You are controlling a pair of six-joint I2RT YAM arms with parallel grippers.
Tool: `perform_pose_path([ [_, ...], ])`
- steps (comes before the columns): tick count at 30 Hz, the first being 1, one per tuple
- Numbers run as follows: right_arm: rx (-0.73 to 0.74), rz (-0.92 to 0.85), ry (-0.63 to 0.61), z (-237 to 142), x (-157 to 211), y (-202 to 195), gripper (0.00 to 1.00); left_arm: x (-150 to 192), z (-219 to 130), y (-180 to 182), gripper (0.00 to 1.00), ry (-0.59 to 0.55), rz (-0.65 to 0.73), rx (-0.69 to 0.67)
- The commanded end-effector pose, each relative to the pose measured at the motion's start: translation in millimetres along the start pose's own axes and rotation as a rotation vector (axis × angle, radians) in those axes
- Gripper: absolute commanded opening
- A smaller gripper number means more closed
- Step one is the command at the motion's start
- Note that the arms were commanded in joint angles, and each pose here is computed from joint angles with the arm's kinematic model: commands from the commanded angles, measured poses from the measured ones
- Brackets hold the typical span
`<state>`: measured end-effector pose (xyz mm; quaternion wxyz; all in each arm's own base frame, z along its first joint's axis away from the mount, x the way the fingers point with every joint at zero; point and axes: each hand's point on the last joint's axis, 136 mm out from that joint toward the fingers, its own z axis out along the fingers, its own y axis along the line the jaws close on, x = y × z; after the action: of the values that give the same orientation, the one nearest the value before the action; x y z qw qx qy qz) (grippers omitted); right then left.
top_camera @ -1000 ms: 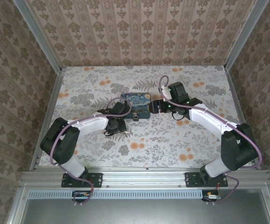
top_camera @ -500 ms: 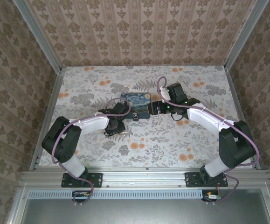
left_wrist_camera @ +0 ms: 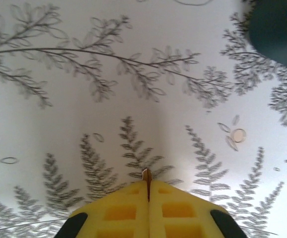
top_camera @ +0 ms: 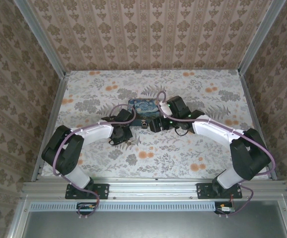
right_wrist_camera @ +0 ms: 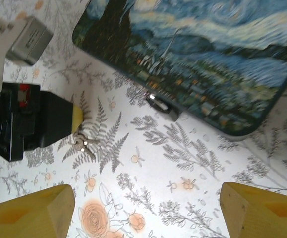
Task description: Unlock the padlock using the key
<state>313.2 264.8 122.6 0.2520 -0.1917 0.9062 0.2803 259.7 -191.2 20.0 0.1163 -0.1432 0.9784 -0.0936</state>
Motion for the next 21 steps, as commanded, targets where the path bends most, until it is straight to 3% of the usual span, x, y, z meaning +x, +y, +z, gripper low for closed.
perform_pose_path([
  [1, -0.048, -0.006, -0.004, 2, 2, 17, 0.78, 0, -11, -10, 0.03, 0.002, -0.019, 0.069],
  [11, -0.189, -0.037, -0.043, 20, 15, 55, 0.70, -13, -40, -15, 0.00, -0.042, -0.025, 0.128],
  [17, -0.176, -0.205, -0.226, 26, 8, 84, 0.46, -11, -60, -33, 0.00, -0.004, -0.068, 0.211],
  [20, -0.139, -0.305, -0.316, 30, 5, 92, 0.32, -4, -67, -39, 0.00, 0.071, -0.118, 0.228],
  [21, -0.130, -0.325, -0.334, 32, 5, 92, 0.31, -1, -68, -40, 0.00, 0.097, -0.135, 0.232],
])
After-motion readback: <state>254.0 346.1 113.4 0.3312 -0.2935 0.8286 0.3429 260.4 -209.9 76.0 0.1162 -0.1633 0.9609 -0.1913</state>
